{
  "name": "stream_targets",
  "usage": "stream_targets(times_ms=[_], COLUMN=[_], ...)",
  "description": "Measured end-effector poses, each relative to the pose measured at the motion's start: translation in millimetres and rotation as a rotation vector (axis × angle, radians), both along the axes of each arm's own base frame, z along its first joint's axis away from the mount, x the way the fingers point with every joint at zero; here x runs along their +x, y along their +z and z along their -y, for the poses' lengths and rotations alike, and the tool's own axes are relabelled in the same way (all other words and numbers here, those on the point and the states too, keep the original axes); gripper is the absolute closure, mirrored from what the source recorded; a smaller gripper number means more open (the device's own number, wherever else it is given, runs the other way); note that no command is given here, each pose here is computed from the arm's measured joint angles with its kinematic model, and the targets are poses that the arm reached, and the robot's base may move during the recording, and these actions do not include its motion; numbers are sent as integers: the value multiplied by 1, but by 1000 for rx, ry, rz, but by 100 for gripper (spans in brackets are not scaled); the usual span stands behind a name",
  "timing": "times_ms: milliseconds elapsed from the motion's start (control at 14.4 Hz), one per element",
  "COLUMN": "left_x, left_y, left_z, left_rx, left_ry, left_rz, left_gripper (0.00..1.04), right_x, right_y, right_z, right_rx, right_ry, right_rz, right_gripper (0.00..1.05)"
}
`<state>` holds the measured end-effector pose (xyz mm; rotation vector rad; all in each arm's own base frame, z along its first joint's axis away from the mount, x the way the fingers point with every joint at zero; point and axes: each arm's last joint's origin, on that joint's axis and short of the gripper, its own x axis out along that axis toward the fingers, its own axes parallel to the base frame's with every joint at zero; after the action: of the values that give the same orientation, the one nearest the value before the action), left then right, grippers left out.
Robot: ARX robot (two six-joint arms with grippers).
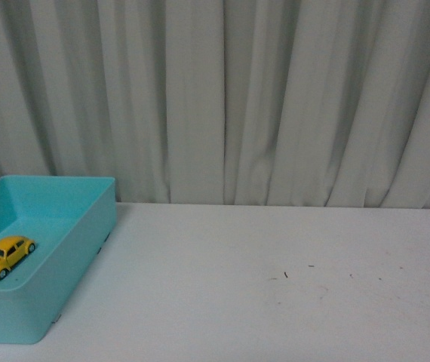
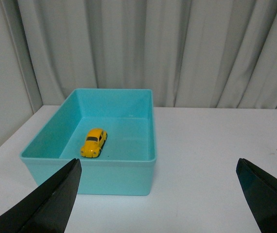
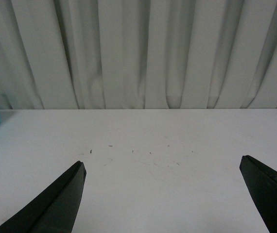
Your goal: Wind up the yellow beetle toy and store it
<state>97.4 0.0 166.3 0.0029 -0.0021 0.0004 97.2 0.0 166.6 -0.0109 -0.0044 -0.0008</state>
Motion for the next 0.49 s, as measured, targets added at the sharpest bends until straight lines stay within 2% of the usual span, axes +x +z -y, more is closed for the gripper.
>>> stream_targets(times_ms=[487], left_x=[0], left_y=[0], left_z=[0], left_rx=[0], left_ry=[0], left_rz=[0], left_gripper=[7], right_x=[0], right_y=[0], right_z=[0], right_rx=[0], right_ry=[0], right_rz=[0], right_gripper=[7])
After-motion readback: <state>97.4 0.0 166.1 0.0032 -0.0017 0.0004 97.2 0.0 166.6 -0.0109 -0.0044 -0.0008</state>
